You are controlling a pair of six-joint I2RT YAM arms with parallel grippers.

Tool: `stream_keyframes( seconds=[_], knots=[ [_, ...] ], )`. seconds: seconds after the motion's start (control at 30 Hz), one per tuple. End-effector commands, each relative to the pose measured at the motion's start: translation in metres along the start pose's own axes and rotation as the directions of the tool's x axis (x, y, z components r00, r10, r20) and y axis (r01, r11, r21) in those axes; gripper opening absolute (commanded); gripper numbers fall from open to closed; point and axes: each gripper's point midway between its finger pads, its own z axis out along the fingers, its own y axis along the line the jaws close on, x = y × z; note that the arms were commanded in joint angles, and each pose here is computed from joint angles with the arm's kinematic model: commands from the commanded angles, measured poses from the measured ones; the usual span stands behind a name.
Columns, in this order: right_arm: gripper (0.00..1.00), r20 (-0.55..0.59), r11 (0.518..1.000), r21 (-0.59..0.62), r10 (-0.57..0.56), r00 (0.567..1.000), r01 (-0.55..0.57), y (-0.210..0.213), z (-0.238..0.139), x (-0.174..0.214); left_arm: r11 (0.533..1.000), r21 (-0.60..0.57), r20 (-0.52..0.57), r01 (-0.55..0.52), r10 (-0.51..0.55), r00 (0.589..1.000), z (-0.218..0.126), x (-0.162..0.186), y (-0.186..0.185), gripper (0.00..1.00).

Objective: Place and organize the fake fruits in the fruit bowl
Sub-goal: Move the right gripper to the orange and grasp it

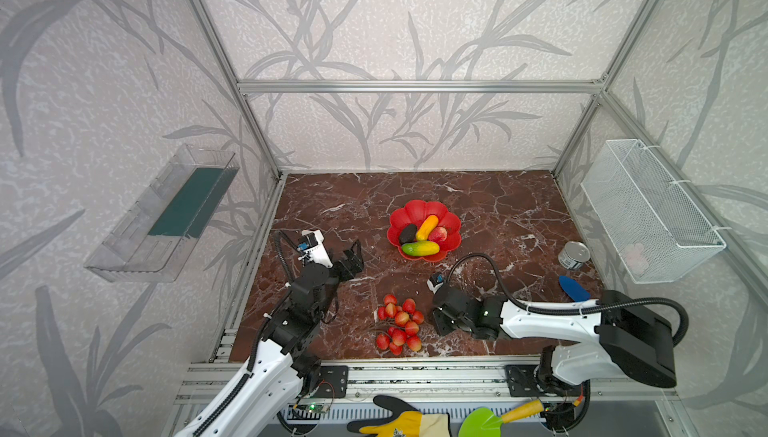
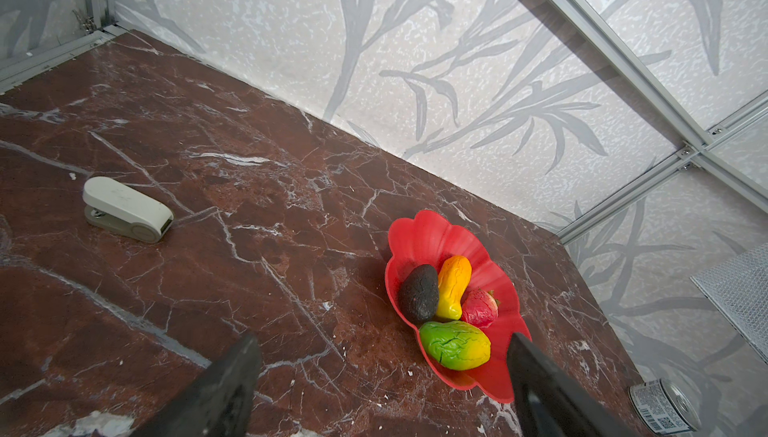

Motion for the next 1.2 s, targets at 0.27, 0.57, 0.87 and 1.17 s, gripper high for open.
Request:
stream_keyframes(
  seconds=[0.27, 0.57, 0.87, 1.17],
  knots=[
    [0.4, 0.29, 0.998, 0.008, 0.055, 0.955, -0.06, -0.042, -0.068, -0.104, 0.999, -0.023, 0.017, 0.039, -0.038, 0.999, 0.0, 0.002, 0.008, 0.93],
    [0.69, 0.065, 0.997, -0.073, 0.022, 0.998, -0.017, -0.017, -0.05, -0.026, 0.998, -0.046, 0.04, 0.043, -0.042, 0.998, -0.007, 0.001, 0.017, 0.93],
    [0.75, -0.023, 0.983, -0.177, -0.053, 0.998, 0.048, 0.028, -0.047, 0.035, 0.998, -0.033, 0.04, 0.049, -0.048, 0.998, -0.003, -0.001, 0.012, 0.93],
    [0.76, -0.053, 0.975, -0.208, -0.088, 0.995, 0.075, 0.05, -0.028, 0.038, 0.998, -0.03, 0.05, 0.06, -0.059, 0.997, -0.008, -0.004, 0.013, 0.93]
  ],
)
